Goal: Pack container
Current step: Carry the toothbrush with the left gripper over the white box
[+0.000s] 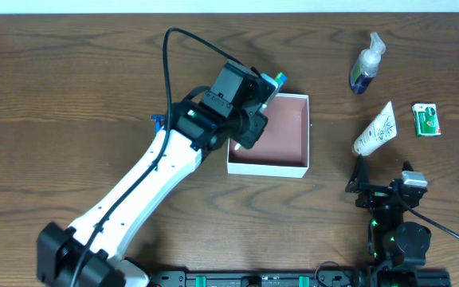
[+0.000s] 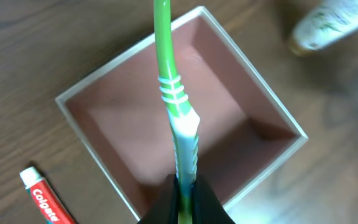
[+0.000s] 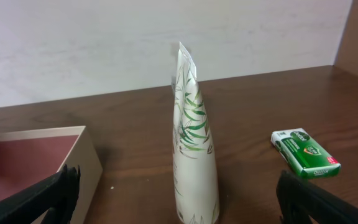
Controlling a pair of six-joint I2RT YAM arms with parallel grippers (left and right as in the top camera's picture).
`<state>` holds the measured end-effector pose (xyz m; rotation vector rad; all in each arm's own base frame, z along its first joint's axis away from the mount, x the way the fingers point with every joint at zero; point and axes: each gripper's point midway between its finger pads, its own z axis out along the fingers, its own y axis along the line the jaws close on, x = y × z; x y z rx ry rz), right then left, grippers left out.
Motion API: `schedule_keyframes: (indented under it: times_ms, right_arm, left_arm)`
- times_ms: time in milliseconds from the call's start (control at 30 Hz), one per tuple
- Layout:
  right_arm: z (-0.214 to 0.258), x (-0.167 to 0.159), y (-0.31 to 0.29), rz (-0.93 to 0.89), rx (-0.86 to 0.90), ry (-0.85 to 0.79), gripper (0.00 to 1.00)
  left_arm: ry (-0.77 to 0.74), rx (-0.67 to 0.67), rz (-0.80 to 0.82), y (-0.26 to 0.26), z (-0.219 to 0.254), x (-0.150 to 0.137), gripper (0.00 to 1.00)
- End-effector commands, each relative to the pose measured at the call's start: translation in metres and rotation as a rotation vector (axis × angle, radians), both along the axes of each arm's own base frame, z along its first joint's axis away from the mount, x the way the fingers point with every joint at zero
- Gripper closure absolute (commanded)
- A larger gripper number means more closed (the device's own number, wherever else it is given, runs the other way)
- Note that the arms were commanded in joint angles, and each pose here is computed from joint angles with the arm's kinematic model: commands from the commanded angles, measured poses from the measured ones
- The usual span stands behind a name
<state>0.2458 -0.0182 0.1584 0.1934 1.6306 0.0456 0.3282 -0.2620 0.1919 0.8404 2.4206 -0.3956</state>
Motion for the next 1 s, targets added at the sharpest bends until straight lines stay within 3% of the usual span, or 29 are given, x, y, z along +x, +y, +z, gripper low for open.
schedule_keyframes:
  times_ms: [0, 300, 967]
  right_arm:
    - [-0.001, 0.0, 0.003, 0.014, -0.01, 0.002, 0.01]
    - [-0.001, 0.0, 0.003, 0.014, -0.01, 0.002, 0.01]
    - [-0.001, 0.0, 0.003, 0.014, -0.01, 0.002, 0.01]
  left_arm:
    - [0.033, 0.042, 0.094, 0.003, -0.025, 0.015, 0.94]
    - [0.107, 0.1, 0.096, -0.003, -0.075, 0.024, 0.94]
    - [0.171, 0.15, 0.095, -0.002, -0.108, 0.023, 0.94]
